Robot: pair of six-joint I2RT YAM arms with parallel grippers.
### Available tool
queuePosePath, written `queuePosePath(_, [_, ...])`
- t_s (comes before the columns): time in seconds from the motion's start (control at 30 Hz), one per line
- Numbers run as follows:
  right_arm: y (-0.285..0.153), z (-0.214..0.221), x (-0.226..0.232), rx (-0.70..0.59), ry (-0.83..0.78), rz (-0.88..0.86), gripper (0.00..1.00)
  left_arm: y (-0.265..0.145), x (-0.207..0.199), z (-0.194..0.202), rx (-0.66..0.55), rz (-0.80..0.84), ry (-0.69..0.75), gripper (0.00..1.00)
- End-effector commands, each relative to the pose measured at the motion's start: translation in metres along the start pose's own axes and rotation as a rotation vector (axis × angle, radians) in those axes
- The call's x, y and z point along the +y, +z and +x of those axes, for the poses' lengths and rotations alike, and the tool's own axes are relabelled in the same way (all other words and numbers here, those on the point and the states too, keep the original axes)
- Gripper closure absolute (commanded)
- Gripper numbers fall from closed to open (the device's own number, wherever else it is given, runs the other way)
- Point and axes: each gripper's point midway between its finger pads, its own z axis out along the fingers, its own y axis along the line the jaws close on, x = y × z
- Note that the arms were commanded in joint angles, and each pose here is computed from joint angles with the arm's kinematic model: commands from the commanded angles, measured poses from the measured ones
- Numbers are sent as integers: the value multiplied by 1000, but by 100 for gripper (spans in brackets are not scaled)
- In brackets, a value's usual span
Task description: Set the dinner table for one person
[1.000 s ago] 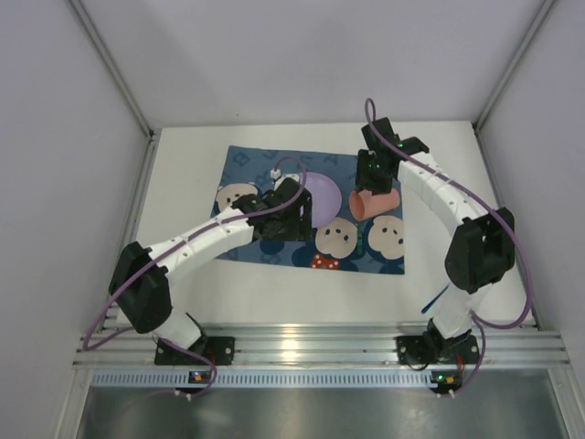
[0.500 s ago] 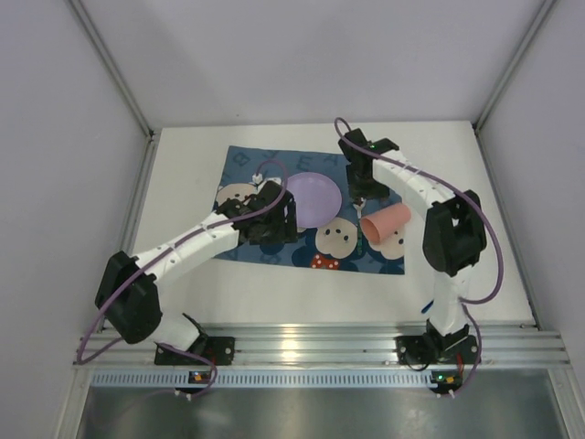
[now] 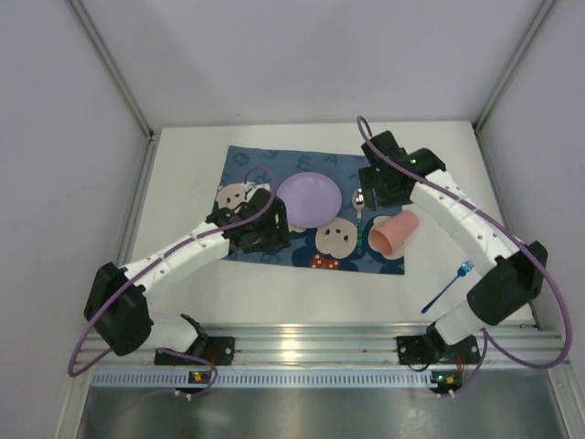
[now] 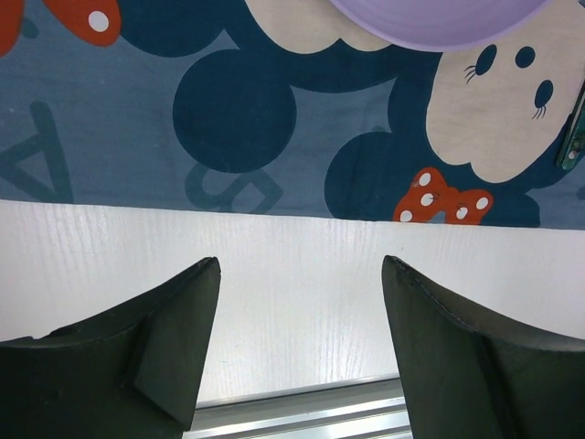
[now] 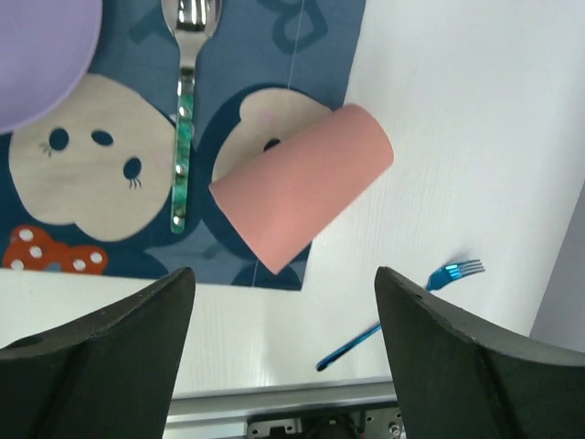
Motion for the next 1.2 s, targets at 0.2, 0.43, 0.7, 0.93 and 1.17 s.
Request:
queuePosePath(0.2, [19, 89, 11, 171, -112, -20, 19, -11, -10, -4, -13, 60, -44, 24])
queuePosePath(0.43, [34, 74, 7, 151, -162, 76, 20, -23, -1, 5, -18, 68, -80, 25])
queuePosePath(0.7, [65, 61, -5, 153, -235, 258, 19, -39, 26, 23, -33, 43, -125, 25])
queuePosePath(0.93, [90, 53, -2, 156, -240, 339, 33, -48, 35, 26, -44, 35, -135, 25])
queuePosePath(1.17, [77, 37, -13, 86, -218, 384, 97, -47, 33, 26, -40, 36, -126, 25])
